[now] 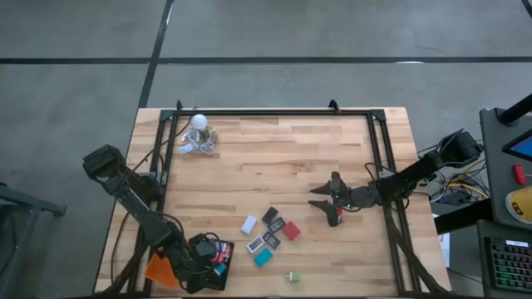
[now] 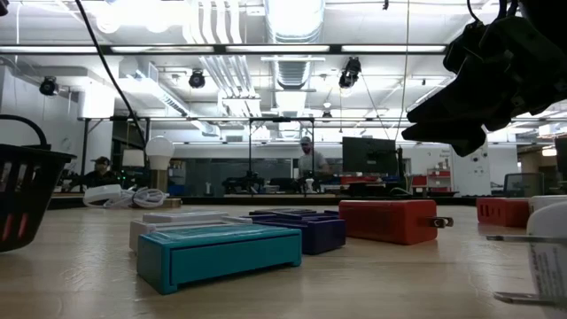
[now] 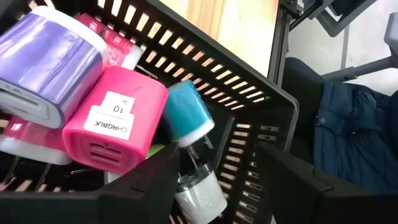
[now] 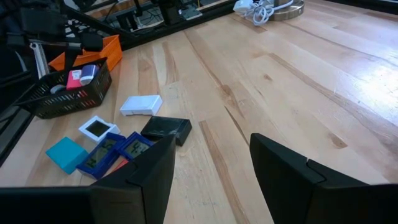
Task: Pick & Place Office items
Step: Put the top red charger adapter into the black basket
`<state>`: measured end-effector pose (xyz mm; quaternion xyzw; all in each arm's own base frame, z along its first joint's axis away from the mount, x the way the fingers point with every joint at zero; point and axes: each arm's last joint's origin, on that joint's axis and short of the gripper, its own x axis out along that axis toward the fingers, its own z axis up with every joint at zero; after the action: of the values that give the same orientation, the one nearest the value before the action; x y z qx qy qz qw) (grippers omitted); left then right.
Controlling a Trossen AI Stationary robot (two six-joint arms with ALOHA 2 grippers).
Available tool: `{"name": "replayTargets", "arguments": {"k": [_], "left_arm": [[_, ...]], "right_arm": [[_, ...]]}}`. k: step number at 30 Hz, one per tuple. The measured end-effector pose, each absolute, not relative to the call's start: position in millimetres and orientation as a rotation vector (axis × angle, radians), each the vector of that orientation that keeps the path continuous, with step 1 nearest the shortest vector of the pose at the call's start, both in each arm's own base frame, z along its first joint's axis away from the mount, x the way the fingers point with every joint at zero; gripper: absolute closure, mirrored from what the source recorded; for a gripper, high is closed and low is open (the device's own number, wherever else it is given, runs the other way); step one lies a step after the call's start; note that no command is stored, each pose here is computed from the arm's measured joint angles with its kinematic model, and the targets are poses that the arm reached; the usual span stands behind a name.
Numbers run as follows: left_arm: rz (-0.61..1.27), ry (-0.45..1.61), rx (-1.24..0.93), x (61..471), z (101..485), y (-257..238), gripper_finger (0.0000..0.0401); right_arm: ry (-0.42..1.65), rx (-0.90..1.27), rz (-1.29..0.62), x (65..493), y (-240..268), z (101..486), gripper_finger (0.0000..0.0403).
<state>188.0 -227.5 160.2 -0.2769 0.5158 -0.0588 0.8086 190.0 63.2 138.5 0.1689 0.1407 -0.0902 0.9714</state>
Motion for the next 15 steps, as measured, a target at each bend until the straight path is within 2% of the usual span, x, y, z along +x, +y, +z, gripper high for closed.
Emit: {"name": "replayTargets", "arguments": {"k": [8, 12, 15], "left_arm": [[-0.193, 1.124, -0.638, 185, 175, -225, 0.0182], [-0.252, 1.063, -0.692, 181, 199, -219, 0.0183], [-0.265, 0.941, -0.667, 179, 218, -212, 0.0183]], "right_arm": [[0.284, 0.341, -0.182, 190, 63, 138, 0.0199], [0.284, 0.341, -0.182, 190, 63, 138, 0.0199], [0.283, 0.342, -0.182, 190, 63, 139, 0.0199]]}}
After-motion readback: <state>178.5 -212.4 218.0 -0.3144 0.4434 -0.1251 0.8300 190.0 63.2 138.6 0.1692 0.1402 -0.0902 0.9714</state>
